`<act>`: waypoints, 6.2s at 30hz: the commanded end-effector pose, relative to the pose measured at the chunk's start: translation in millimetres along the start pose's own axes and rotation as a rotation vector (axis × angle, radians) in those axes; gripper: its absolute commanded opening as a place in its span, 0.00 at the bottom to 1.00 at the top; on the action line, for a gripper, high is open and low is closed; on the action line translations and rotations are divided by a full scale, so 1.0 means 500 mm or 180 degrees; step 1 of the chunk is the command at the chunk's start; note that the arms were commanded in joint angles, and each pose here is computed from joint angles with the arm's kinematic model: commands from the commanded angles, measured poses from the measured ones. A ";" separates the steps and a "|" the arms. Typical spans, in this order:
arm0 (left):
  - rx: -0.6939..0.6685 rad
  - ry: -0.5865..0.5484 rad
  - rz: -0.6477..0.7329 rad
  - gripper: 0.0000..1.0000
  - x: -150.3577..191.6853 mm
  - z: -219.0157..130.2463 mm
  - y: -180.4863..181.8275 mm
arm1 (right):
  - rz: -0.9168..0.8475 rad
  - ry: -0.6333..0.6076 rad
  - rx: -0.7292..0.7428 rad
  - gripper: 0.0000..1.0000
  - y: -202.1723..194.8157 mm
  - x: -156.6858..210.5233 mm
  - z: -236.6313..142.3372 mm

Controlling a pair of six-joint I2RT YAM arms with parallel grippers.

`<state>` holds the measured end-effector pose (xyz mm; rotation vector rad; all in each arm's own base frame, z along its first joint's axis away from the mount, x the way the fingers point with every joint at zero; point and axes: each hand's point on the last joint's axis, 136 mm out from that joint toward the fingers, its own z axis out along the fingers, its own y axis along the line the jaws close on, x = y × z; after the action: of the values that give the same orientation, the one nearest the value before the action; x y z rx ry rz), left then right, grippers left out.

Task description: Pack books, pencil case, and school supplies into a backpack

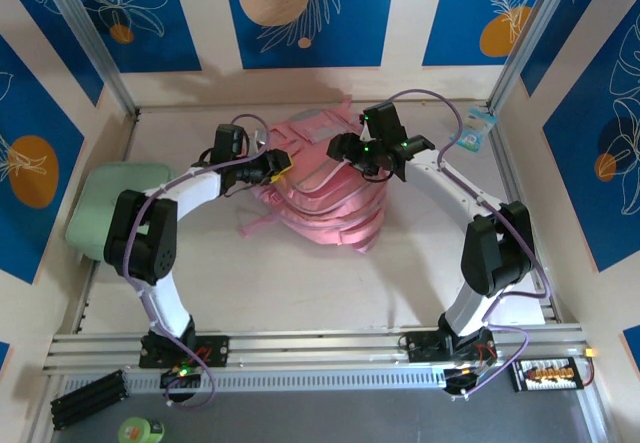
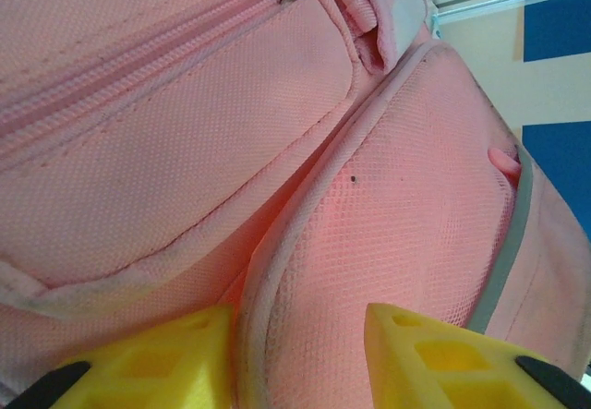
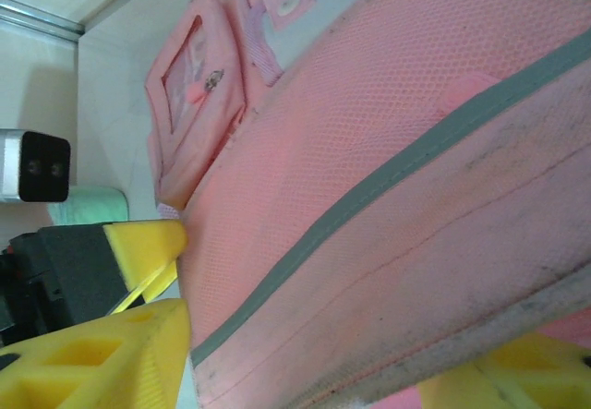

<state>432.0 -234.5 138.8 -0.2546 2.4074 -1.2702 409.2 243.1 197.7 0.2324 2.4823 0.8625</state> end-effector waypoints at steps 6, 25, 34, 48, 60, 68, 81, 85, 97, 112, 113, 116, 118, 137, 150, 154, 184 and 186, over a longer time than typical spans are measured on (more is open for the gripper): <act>0.0137 0.0200 0.0123 0.40 0.010 0.009 -0.031 | -0.0215 -0.0100 -0.0607 0.57 0.096 -0.023 -0.036; 0.0226 0.0338 0.0054 0.00 0.035 0.018 -0.064 | -0.0004 -0.0237 -0.0303 0.47 0.005 -0.019 -0.038; 0.0621 0.0059 -0.0180 0.00 0.012 0.031 -0.152 | 0.0030 -0.0459 0.0806 0.62 -0.161 -0.019 -0.118; 0.0437 -0.0827 -0.0544 0.00 -0.025 -0.052 -0.134 | -0.0298 -0.0262 0.0649 0.69 -0.092 0.107 -0.154; 0.0683 -0.0512 -0.0497 0.00 0.028 0.018 -0.217 | -0.0551 -0.0224 0.0870 0.50 -0.009 0.190 -0.074; 0.0768 -0.0400 -0.0454 0.00 0.038 0.035 -0.249 | -0.0557 -0.0385 0.0960 0.34 0.019 0.172 -0.015; 0.0758 -0.0337 -0.0433 0.00 0.047 0.042 -0.247 | -0.0358 -0.0836 0.1536 0.27 -0.012 0.095 0.011; 0.0712 -0.0362 -0.0415 0.00 0.041 0.041 -0.235 | -0.0332 -0.0824 0.1674 0.18 -0.037 0.098 0.002; 0.0551 -0.0434 -0.0398 0.00 -0.004 0.037 -0.158 | -0.0603 -0.0627 0.1754 0.07 -0.166 0.138 -0.078; 0.0453 -0.0322 -0.0312 0.00 -0.003 0.035 -0.113 | -0.1028 -0.0025 0.0758 0.17 -0.119 0.128 -0.024; 0.0440 -0.0323 -0.0304 0.00 -0.003 0.034 -0.111 | -0.1035 -0.0026 0.0791 0.19 -0.122 0.126 -0.022; 0.0417 -0.0308 -0.0295 0.00 -0.004 0.031 -0.105 | -0.1050 -0.0064 0.0845 0.20 -0.122 0.118 -0.024; 0.0404 -0.0319 -0.0298 0.00 -0.008 0.026 -0.097 | -0.1062 -0.0098 0.0869 0.13 -0.122 0.112 -0.027; -0.0547 -0.0654 -0.0382 0.64 -0.026 -0.182 0.089 | -0.1850 0.0490 -0.0344 0.00 0.146 0.199 0.091; -0.0374 -0.0777 -0.0539 0.54 -0.033 -0.196 0.075 | -0.1944 0.0811 -0.0840 0.00 0.275 0.263 0.161; -0.0351 -0.0787 -0.0522 0.47 -0.042 -0.195 0.068 | -0.1945 0.0872 -0.0818 0.00 0.268 0.275 0.164; -0.0174 -0.0673 -0.0405 0.03 -0.065 -0.159 0.048 | -0.1939 0.0701 -0.0559 0.00 0.232 0.262 0.132; -0.0251 -0.0713 -0.0387 0.00 -0.072 -0.163 0.058 | -0.1924 0.0627 -0.0326 0.00 0.199 0.247 0.120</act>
<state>413.9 -146.7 150.7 -0.6088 2.3271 -1.1668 341.7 408.1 146.0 -0.6388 2.4748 0.8231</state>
